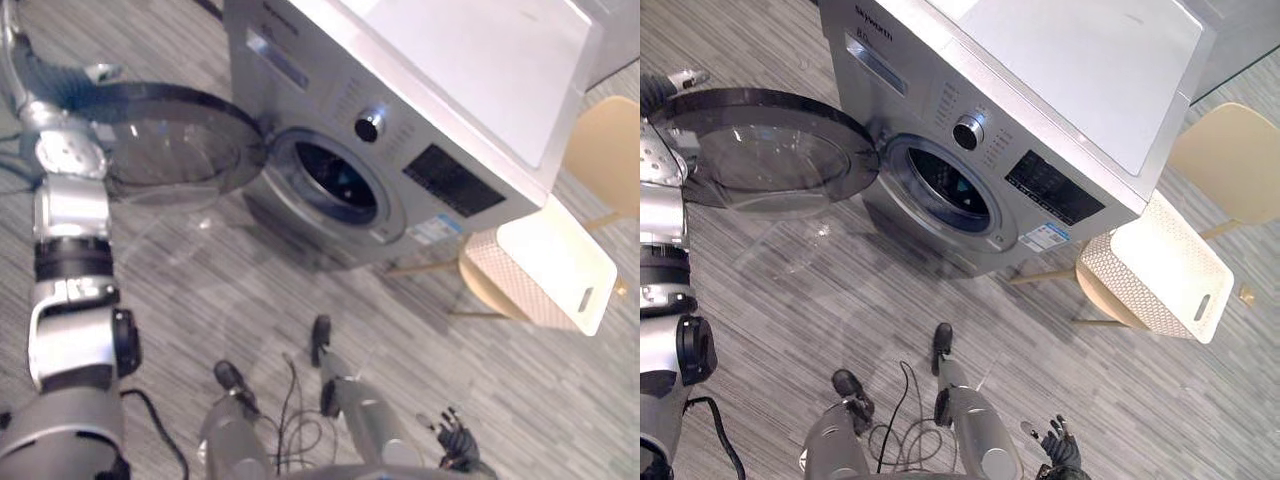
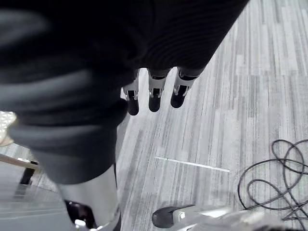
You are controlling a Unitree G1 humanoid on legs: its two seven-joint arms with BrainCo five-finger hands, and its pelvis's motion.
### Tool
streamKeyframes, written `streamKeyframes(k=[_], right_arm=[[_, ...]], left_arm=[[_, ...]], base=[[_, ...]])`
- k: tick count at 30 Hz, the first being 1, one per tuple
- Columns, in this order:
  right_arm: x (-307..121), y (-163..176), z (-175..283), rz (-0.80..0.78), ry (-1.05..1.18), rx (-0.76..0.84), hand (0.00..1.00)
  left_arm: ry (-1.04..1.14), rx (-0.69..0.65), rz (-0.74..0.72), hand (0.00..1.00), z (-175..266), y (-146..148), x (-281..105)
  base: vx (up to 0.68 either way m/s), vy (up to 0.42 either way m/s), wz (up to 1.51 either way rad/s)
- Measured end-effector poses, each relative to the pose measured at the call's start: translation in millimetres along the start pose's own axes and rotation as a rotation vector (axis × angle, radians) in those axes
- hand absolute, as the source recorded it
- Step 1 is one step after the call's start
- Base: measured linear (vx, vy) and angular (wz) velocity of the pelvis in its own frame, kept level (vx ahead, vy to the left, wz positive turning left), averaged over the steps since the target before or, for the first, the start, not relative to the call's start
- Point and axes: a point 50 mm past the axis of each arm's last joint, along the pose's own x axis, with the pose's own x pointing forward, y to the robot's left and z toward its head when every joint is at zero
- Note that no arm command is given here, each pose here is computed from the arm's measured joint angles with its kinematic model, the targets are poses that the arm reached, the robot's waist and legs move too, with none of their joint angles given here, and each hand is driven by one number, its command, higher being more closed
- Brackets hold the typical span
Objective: Pick up the laundry basket with both hands and put the clothes into the washing machine.
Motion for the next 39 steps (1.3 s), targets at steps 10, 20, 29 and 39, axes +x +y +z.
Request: streamKeyframes(k=[10, 20, 29, 39], right_arm=[[-2.6, -6.9, -11.3, 0.006, 0.055, 0.000, 0.00], [-5.7, -4.8, -32.8, 0.034, 0.163, 0.000, 0.00], [-4.0, -13.9, -38.6, -0.012, 0.234, -0.010, 0.00], [-6.2, -45.5, -30.7, -0.136, 0.201, 0.043, 0.00]], left_arm=[[0.159, 0.049, -0.182, 0.00, -40.4, -4.0, -2.7], [0.237, 0.023, -0.335, 0.00, -102.2, -24.4, -64.7], [1.063, 0.018, -1.055, 0.00, -214.0, -96.3, -387.8], [0.547, -0.531, -1.029, 0.00, -93.8, -119.7, -361.5]], base=[[0.16, 0.075, -0.18], [-0.02, 0.218, 0.16], [0.02, 0.067, 0.11], [0.10, 0.020, 0.15]])
